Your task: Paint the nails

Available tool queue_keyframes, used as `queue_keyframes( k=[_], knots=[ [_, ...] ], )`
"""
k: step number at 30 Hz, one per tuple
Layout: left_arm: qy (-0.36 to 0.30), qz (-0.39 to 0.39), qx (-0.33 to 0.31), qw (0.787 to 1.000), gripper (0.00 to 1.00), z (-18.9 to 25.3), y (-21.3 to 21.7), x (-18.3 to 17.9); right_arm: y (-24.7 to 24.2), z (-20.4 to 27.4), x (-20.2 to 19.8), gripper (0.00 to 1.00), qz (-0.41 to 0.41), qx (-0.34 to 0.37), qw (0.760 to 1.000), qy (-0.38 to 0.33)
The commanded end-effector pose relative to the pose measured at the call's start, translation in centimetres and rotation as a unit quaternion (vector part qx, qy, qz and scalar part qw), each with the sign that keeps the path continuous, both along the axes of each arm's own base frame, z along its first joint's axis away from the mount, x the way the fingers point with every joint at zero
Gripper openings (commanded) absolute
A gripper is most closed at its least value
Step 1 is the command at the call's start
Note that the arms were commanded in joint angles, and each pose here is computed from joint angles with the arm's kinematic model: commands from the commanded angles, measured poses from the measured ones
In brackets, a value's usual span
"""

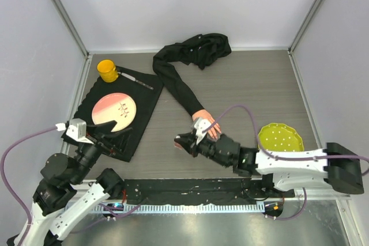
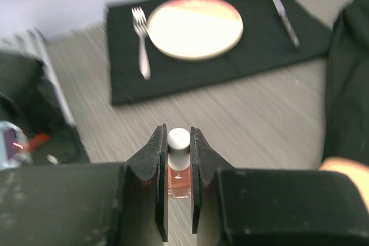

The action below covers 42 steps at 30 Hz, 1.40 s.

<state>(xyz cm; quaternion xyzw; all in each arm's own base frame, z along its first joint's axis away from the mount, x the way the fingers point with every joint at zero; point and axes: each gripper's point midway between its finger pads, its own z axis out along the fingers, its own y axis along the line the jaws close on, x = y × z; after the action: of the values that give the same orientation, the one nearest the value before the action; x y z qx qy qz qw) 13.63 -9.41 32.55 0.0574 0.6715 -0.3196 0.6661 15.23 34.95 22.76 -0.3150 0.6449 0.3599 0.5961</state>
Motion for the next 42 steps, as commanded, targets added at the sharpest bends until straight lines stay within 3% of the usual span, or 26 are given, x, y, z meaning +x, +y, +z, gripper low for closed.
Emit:
queue_keyframes(
  k=[1, 5, 16, 30, 35, 41, 42],
  knots=[
    [0.002, 0.063, -0.029, 0.998, 0.80, -0.5, 1.9, 1.1, -2.0, 1.9, 1.9, 0.01, -0.121, 0.114, 0.985, -0.044],
    [0.006, 0.066, -0.021, 0.998, 0.80, -0.7, 2.2, 1.0, -1.9, -3.8, 1.6, 0.01, -0.150, 0.038, 0.986, -0.067],
    [0.025, 0.046, 0.005, 0.999, 0.79, -1.4, 0.6, 1.6, -0.9, -9.8, 1.1, 0.01, -0.179, 0.025, 0.982, -0.054],
    [0.023, 0.046, 0.002, 0.999, 0.79, -1.4, 0.7, 1.5, -1.2, -11.2, 1.2, 0.02, -0.200, 0.064, 0.977, -0.025],
    [0.023, 0.047, 0.002, 0.999, 0.79, -1.4, 0.7, 1.6, -1.7, -11.7, 1.2, 0.09, -0.208, 0.066, 0.976, -0.015],
    [0.024, 0.049, 0.003, 0.999, 0.79, -1.5, 0.7, 1.6, -2.0, -11.1, 1.4, 0.30, -0.214, 0.069, 0.974, -0.018],
    [0.024, 0.050, 0.003, 0.998, 0.79, -1.5, 0.7, 1.6, -2.0, -10.9, 1.4, 0.42, -0.214, 0.072, 0.974, -0.018]
  ],
)
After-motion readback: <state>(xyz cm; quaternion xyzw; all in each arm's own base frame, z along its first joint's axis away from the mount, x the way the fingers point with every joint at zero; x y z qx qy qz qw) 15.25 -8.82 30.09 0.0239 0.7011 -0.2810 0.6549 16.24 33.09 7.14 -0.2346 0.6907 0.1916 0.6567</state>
